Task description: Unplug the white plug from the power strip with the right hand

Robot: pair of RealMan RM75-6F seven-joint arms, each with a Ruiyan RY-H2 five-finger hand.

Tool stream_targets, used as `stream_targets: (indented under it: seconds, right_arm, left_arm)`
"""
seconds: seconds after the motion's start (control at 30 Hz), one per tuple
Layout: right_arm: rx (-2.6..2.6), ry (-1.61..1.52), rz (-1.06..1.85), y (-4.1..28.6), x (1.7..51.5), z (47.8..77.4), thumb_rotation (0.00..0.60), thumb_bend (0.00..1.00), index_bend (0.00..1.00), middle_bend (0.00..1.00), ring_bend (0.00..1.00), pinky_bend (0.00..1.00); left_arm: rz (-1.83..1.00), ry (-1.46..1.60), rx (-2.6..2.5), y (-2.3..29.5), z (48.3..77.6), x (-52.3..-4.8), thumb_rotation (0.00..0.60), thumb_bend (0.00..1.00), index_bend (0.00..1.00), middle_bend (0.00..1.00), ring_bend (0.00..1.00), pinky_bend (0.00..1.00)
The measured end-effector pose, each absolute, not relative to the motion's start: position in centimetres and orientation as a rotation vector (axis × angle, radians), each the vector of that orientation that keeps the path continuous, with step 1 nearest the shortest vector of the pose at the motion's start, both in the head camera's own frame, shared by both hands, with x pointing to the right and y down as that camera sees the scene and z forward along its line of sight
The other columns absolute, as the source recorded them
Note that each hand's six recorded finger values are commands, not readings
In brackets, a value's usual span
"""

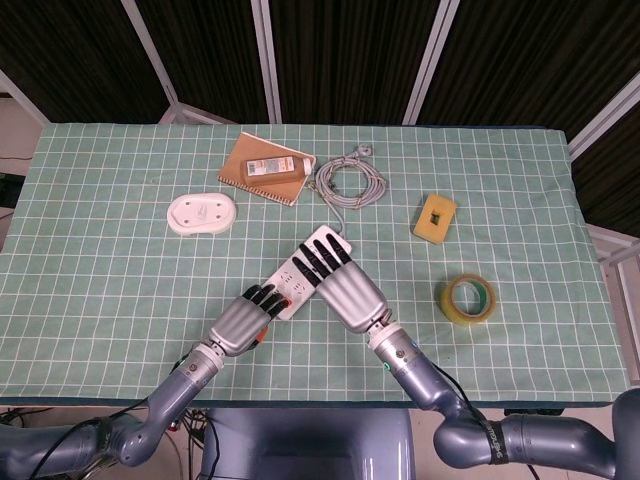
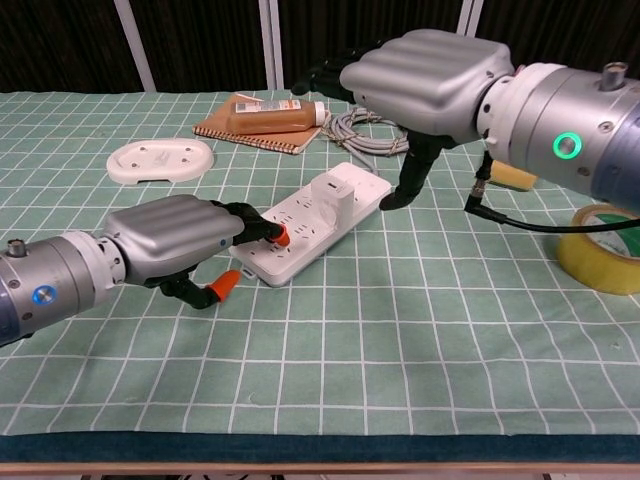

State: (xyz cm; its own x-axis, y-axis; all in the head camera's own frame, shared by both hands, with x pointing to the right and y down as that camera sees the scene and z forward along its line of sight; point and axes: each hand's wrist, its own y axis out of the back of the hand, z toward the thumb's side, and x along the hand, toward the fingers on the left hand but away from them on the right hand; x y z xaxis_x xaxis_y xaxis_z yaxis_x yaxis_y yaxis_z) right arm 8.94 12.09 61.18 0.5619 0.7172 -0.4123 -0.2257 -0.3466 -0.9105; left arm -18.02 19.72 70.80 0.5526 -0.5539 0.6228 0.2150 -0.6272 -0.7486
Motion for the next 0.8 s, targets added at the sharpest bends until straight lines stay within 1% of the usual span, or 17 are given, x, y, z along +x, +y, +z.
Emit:
stream_targets:
  seconds: [0.23,0.37,0.57,0.8]
  right_arm:
    - [-1.652,-0.393,1.067,11.8,8.1,63.5,0.6,0.17,0.0,0.0,0.0,0.0]
    - [-1.654,-0.39,1.082,11.7,7.9,64.5,0.6,0.17,0.0,0.0,0.0,0.06]
    - [-1.621,-0.389,1.057,11.6,7.3,65.1,0.6,0.17,0.0,0.05,0.04,0.1]
    - [-1.58,-0.341,1.048,11.1,6.7,66.6,0.6,0.17,0.05,0.09,0.08,0.13]
  left_arm:
    - [-1.156,0.279,-1.964,20.0,71.4,-17.7,0.6,0.59,0.12,0.16,0.06,0.18]
    - [-1.164,0.288,-1.972,20.0,71.6,-17.8,0.6,0.59,0.13,0.15,0.06,0.19]
    - [-1.173,0.297,-1.979,20.3,71.8,-18.2,0.6,0.59,0.14,0.14,0.06,0.19]
    - [-1.17,0.307,-1.989,20.6,71.9,-18.2,0.6,0.59,0.14,0.14,0.06,0.19]
